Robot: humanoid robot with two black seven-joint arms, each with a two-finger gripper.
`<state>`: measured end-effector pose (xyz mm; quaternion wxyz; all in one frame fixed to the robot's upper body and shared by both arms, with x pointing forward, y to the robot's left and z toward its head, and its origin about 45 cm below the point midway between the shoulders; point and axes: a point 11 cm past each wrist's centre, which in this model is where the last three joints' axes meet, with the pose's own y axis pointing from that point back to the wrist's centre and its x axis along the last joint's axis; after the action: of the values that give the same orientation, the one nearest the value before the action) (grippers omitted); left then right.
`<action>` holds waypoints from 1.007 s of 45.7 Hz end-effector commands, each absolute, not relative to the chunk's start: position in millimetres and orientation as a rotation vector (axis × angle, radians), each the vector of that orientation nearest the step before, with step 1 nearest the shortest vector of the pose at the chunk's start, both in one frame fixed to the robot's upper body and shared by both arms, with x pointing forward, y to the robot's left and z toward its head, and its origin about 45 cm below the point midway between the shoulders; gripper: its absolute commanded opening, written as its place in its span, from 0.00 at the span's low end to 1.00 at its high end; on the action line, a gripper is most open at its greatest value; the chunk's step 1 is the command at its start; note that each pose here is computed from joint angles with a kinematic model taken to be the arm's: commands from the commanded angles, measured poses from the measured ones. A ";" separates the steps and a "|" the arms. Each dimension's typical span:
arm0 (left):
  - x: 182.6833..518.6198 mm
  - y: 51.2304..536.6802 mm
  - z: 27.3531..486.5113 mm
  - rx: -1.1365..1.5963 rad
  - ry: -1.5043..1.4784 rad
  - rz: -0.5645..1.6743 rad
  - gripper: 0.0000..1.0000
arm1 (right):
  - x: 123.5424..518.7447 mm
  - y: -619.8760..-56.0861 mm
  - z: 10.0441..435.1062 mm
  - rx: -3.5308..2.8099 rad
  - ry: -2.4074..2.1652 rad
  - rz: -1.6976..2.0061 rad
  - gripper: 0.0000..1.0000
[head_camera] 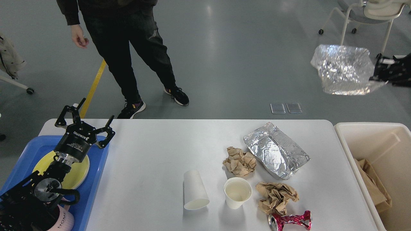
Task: Tidy desktop
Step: 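Grasp the crumpled foil with the right gripper and drop it into the bin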
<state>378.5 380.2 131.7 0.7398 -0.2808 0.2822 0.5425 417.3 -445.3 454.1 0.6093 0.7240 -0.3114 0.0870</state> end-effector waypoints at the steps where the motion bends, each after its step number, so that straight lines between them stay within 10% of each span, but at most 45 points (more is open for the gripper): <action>1: 377.9 381.1 131.5 -0.615 0.619 1.192 1.00 | 403.8 -453.9 500.2 1.640 -0.748 0.268 0.00; 9: 377.9 380.4 131.2 -0.616 0.620 1.191 1.00 | 388.7 -514.8 467.8 1.470 -0.783 0.207 0.00; 22: 378.4 380.0 131.7 -0.616 0.619 1.188 1.00 | 317.6 -660.0 302.4 1.072 -0.869 0.184 0.00; 41: 378.4 380.1 131.6 -0.615 0.619 1.190 1.00 | 227.2 -627.0 84.8 1.086 -0.922 0.054 0.00; 44: 378.4 380.1 131.6 -0.615 0.619 1.190 1.00 | 229.4 -622.7 81.7 1.092 -0.942 0.060 0.35; 46: 378.4 380.1 131.6 -0.615 0.619 1.190 1.00 | 231.4 -618.0 78.1 1.102 -0.941 0.062 1.00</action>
<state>378.4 380.0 131.6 0.7401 -0.2801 0.2824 0.5422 230.2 -627.6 87.8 0.7557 0.4974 -0.4251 0.0277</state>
